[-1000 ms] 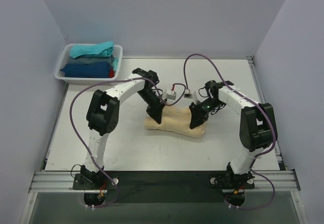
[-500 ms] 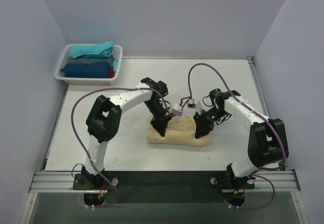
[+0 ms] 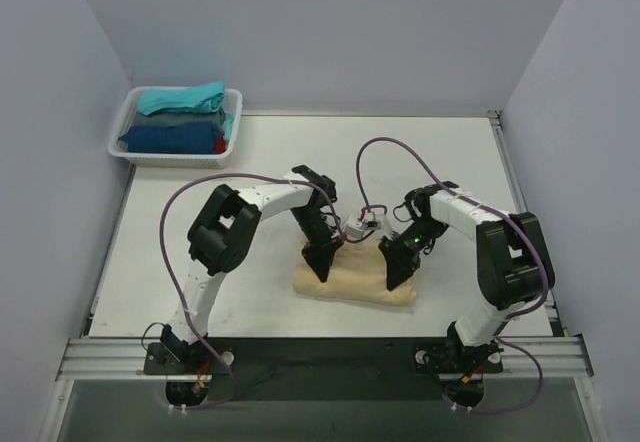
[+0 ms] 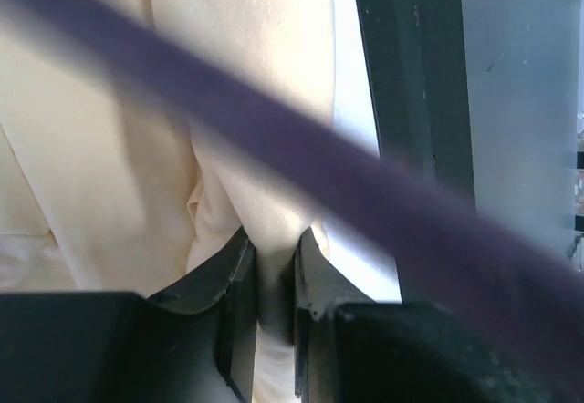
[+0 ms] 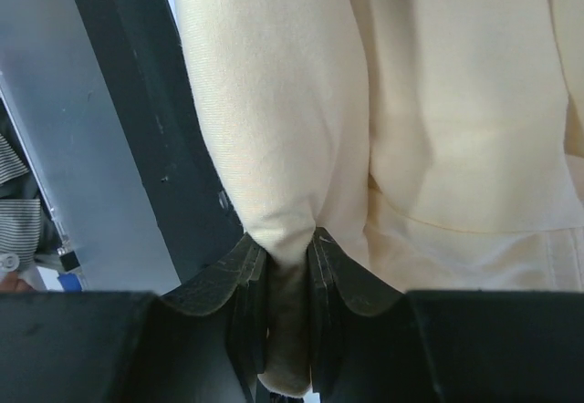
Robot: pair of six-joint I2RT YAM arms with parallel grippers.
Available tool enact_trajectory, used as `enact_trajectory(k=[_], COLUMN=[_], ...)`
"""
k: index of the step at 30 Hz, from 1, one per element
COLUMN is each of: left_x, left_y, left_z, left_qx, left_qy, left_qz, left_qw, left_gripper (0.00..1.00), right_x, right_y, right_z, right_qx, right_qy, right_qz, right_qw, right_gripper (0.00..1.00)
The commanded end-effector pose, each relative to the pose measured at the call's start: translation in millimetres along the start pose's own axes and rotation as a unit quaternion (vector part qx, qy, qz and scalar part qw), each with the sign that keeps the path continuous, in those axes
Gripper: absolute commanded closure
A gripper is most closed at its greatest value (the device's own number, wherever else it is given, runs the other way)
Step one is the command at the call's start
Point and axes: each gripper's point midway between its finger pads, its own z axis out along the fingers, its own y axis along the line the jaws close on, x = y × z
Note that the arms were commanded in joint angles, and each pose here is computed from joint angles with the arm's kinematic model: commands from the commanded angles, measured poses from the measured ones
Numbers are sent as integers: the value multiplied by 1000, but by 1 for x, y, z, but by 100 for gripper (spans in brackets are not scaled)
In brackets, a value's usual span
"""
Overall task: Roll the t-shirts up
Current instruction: Roll the T-shirt to the center of the board.
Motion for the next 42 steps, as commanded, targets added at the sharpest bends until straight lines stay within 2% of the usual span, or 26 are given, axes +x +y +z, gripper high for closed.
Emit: enact_trajectory(k=[1,5,12,14,15,17,19,21,22,23,25,26,27,28,29,30,31,32,33,34,35,36,38,39,41,42], left_x=[13,2,-3,-4,-6,-14,-28,-35,-39,-43,-51,-49,-61,-55,-66,-65,-41,-67,-33,-8,-18,-17,-4,-8,-2,2], left_y=[-34,-16,14,23,36,46,55,61,61,59,50,48,40,37,37,44,51,49,67,70,55,51,46,43,31,29], left_z=[-6,-11,-7,-5,-6,-12,-35,-65,-75,-86,-113,-119,-137,-137,-164,-179,-166,-211,-245,-242,-269,-270,-257,-243,-207,-196], left_qx=[59,52,40,37,30,33,36,22,18,16,-11,-34,-77,-95,-186,-252,-285,-392,-531,-569,-612,-621,-623,-597,-548,-551], left_qy=[53,27,33,33,26,-5,-69,-115,-128,-144,-167,-158,-166,-158,-163,-159,-149,-197,-159,-156,-195,-203,-207,-214,-182,-160], left_qz=[-70,-91,-99,-133,-145,-181,-194,-213,-218,-228,-221,-217,-178,-191,-134,-125,-182,-117,-163,-205,-175,-162,-153,-145,-102,-75], left_qw=[994,994,994,990,989,983,978,970,967,963,961,963,967,964,960,946,929,891,816,781,746,740,739,759,810,815], left_gripper=[100,100,100,94,87,66,49,48,45,3,3,3,3,3,3,3,3,3,3,3,3,3,3,3,3,3], right_x=[13,22,31,34,35,41,45,47,47,44,39,37,32,30,28,24,22,21,19,19,19,18,18,18,15,15], right_y=[5,3,-7,-12,-13,-16,-18,-22,-23,-25,-26,-27,-28,-29,-30,-32,-34,-35,-35,-36,-36,-35,-37,-37,-40,-41], right_z=[-10,-12,-9,-8,-8,-7,-6,-6,-5,-6,-6,-6,-6,-5,-5,-6,-5,-5,-4,-4,-3,-2,-2,-2,-2,-2], right_qx=[-14,-6,-12,-17,-15,-20,-23,-23,-27,-27,-29,-29,-31,-32,-33,-30,-29,-28,-26,-21,-20,-19,-11,-8,-5,-7], right_qy=[32,38,74,84,85,92,96,95,95,89,80,78,71,69,66,61,60,58,57,59,61,64,67,66,63,63], right_qz=[14,2,27,37,34,31,33,40,45,47,48,51,54,60,65,75,79,83,88,88,91,95,93,101,106,114], right_qw=[999,999,997,996,996,995,995,994,994,995,995,995,996,995,995,995,995,994,994,994,994,993,993,993,992,991], right_gripper=[85,86,85,86,85,85,85,85,85,85,84,84,84,84,84,84,83,83,83,83,83,83,82,82,83,82])
